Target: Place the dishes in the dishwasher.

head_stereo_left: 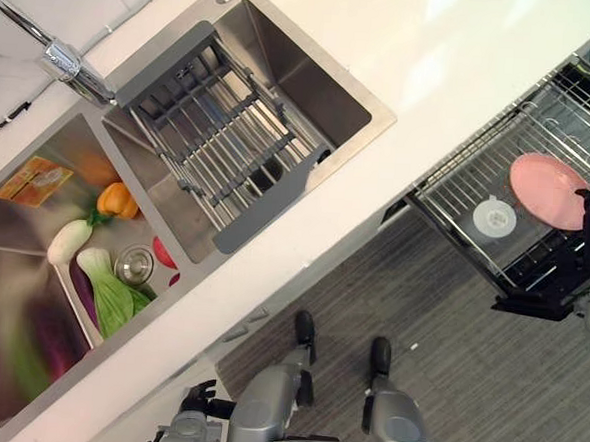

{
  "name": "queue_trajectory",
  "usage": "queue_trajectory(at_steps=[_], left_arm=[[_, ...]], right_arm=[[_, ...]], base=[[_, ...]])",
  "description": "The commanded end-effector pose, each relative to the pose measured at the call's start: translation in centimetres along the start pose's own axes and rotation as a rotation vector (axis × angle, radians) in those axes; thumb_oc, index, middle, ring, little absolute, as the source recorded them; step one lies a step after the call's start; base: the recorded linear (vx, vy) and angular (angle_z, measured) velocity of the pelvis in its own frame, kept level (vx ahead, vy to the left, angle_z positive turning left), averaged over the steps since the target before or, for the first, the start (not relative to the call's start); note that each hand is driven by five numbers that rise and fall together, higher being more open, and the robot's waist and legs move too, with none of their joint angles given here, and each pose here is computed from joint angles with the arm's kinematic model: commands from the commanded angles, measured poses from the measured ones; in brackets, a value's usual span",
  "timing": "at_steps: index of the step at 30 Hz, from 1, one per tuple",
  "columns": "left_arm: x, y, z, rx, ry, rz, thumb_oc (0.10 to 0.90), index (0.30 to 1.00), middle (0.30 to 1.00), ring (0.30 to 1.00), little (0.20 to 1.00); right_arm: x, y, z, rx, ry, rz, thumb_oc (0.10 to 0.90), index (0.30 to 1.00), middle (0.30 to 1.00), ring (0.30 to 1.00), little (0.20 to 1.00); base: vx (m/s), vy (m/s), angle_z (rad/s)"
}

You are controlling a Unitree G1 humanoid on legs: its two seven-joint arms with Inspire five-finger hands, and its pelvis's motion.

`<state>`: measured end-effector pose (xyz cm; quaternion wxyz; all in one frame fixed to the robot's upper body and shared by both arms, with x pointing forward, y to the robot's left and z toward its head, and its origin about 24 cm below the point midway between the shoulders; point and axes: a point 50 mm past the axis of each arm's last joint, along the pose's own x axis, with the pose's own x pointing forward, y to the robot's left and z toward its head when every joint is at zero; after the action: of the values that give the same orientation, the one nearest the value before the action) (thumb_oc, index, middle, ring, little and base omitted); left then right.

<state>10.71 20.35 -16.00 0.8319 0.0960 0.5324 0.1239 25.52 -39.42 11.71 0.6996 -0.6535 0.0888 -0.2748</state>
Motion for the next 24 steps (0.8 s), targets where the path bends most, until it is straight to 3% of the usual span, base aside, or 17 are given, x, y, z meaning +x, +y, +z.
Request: queue_trajectory(at_steps=[1,8,12,16,17,18,24], left_arm=[[0.0,0.9,-1.9,0.063,0.103,0.046,0.800,0.900,0.900,0.900,0.900],[0.1,1.5,-2.1,0.040,0.130,0.087,0.800,0.900,0.900,0.900,0.900],[0.1,1.5,-2.1,0.003,0.144,0.114,0.800,0.900,0.900,0.900,0.900],[0.1,1.4,-1.8,-0.001,0.134,0.114,0.800,0.900,0.900,0.900,0.900],[0.1,1.3,-1.6,0.000,0.128,0.111,0.800,0.900,0.900,0.900,0.900],[0.2,1.1,-1.1,0.005,0.111,0.104,0.800,0.900,0.900,0.900,0.900],[0.1,0.4,-1.1,0.017,0.092,0.080,0.800,0.900,0.900,0.900,0.900]], right_arm=[[1.8,-7.8,-0.6,0.108,0.008,-0.349,0.800,0.900,0.900,0.900,0.900],[-1.9,-7.2,-5.4,0.358,0.250,-0.516,0.800,0.900,0.900,0.900,0.900],[-5.7,-2.3,-7.9,0.446,0.444,-0.439,0.800,0.900,0.900,0.900,0.900],[-7.0,-0.1,-8.2,0.448,0.499,-0.364,0.800,0.900,0.900,0.900,0.900],[-7.3,0.6,-8.0,0.452,0.503,-0.336,0.736,0.804,0.804,0.804,0.804],[-7.2,1.5,-7.6,0.458,0.504,-0.293,0.400,0.300,0.300,0.300,0.300],[-7.1,3.3,-5.9,0.463,0.463,-0.197,0.400,0.300,0.300,0.300,0.300]], base=[[0.05,-0.004,0.04],[0.02,-0.002,0.04],[-0.01,-0.002,0.00],[-0.06,0.006,-0.02],[-0.10,0.028,-0.12],[-0.14,0.044,-0.15],[-0.05,0.028,-0.11]])
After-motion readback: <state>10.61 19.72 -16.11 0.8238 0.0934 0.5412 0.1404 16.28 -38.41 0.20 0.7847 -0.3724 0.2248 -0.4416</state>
